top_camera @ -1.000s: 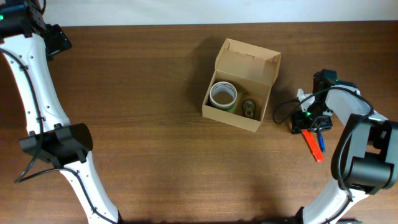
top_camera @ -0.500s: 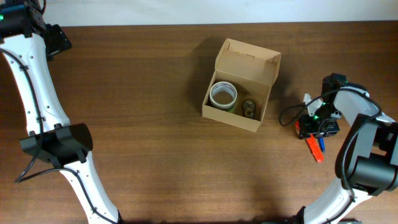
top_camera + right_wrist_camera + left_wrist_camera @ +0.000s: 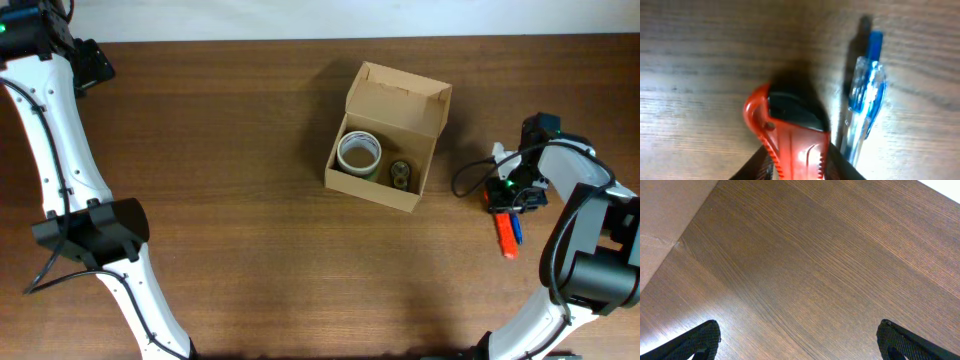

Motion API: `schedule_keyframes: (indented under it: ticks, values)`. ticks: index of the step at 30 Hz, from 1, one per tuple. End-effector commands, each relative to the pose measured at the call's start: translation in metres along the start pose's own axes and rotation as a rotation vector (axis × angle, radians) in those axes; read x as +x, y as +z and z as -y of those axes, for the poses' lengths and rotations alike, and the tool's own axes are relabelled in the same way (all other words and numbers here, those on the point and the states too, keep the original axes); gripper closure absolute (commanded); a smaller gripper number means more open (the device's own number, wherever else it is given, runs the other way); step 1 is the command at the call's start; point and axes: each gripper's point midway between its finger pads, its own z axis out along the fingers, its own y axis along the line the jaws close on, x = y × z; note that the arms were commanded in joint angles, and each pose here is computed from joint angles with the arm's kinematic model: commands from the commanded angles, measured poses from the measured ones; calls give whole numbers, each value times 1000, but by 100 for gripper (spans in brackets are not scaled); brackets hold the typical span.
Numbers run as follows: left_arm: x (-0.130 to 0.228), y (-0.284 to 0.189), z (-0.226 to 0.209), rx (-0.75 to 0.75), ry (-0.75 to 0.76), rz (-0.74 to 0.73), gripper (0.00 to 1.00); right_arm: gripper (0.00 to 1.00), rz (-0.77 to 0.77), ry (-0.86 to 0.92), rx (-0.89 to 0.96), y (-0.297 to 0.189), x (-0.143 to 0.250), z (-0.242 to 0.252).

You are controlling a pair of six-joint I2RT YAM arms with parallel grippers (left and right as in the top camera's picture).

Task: Pack container
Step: 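Lower the right gripper and grasp the red box cutter, then lift the box cutter and carry it over the box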

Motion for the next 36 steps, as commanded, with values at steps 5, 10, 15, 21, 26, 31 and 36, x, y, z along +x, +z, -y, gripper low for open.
schedule_keyframes:
  ticks: [5, 10, 15, 21, 26, 31, 36]
  values:
    - [1, 4, -1, 0, 6, -9, 0, 83, -23, 28, -39, 19, 3, -6]
    - [1, 4, -1, 0, 6, -9, 0, 82, -16, 54, -57, 19, 1, -9]
    - [1, 4, -1, 0, 6, -9, 0, 83, 20, 74, -139, 16, -7, -22]
    - [1, 4, -1, 0, 6, -9, 0, 84, 99, 65, -176, -8, -37, -29]
    - [1, 4, -1, 0, 6, -9, 0, 85, 220, 41, -143, -63, -84, -34]
    - [1, 4, -1, 0, 6, -9, 0, 89, 383, 70, -123, -148, -131, -44]
    - [1, 4, -1, 0, 6, -9, 0, 89, 534, 25, -104, -240, -149, -65]
